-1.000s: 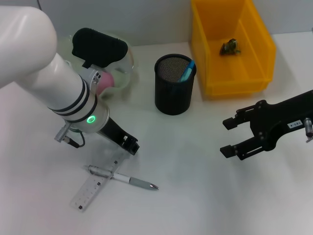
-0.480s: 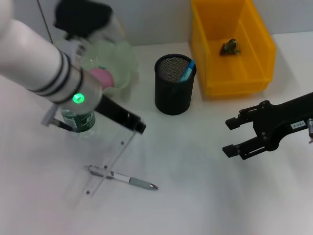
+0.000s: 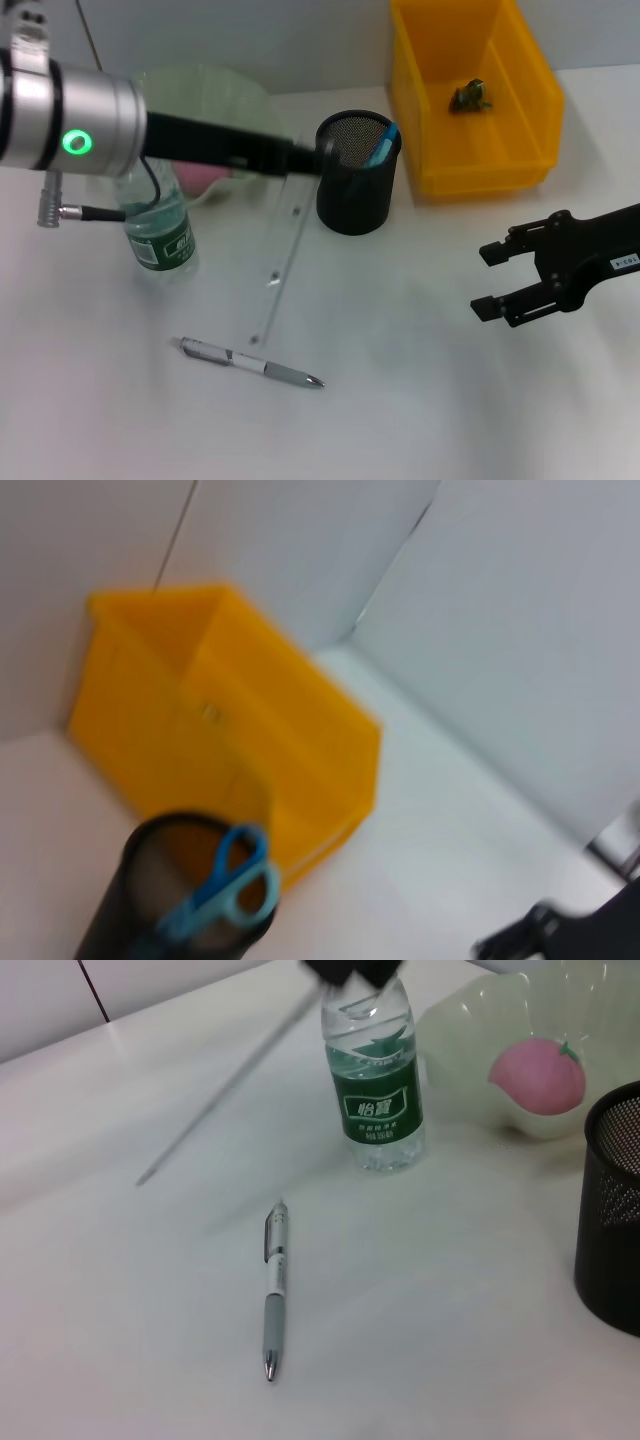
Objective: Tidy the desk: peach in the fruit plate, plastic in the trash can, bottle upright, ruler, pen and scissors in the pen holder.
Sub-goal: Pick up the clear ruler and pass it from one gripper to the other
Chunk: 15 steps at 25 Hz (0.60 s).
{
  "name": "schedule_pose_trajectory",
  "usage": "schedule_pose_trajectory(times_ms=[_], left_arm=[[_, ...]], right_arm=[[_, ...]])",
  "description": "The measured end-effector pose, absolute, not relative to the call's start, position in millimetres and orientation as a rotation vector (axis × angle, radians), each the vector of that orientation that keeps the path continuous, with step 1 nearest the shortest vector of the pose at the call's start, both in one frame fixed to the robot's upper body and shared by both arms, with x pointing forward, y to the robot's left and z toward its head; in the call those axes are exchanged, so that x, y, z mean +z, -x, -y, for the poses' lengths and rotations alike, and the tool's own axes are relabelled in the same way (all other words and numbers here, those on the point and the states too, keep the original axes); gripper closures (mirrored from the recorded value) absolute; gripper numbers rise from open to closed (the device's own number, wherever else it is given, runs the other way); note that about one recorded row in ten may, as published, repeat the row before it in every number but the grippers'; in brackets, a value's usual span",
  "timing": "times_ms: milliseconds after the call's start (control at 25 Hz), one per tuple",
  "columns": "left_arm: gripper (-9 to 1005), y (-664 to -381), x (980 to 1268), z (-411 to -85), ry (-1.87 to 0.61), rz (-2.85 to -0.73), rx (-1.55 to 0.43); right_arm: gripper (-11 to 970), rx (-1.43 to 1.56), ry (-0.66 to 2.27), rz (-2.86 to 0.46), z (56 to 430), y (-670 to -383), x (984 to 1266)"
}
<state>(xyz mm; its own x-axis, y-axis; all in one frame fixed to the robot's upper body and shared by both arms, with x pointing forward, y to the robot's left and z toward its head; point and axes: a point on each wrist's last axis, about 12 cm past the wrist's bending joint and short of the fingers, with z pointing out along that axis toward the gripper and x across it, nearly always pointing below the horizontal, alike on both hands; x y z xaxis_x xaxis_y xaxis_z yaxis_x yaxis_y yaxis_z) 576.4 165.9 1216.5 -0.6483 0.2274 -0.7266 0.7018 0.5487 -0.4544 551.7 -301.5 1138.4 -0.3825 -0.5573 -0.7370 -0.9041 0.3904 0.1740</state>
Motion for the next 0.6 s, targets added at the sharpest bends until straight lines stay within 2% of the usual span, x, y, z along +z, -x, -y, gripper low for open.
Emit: schedule_pose_trajectory(times_ms=[400, 600], left_arm=[[595, -571.5, 1214.8, -169.9, -0.714, -1.853, -1.163], [590, -579.2, 1185.1, -178.3, -0.63, -1.651, -1.202]], right_arm=[[161, 0.744, 1.234, -2.066, 302.4, -551.8, 1134.2], [162, 0.727, 1.207, -2.072, 303.8, -551.3, 1130.4]])
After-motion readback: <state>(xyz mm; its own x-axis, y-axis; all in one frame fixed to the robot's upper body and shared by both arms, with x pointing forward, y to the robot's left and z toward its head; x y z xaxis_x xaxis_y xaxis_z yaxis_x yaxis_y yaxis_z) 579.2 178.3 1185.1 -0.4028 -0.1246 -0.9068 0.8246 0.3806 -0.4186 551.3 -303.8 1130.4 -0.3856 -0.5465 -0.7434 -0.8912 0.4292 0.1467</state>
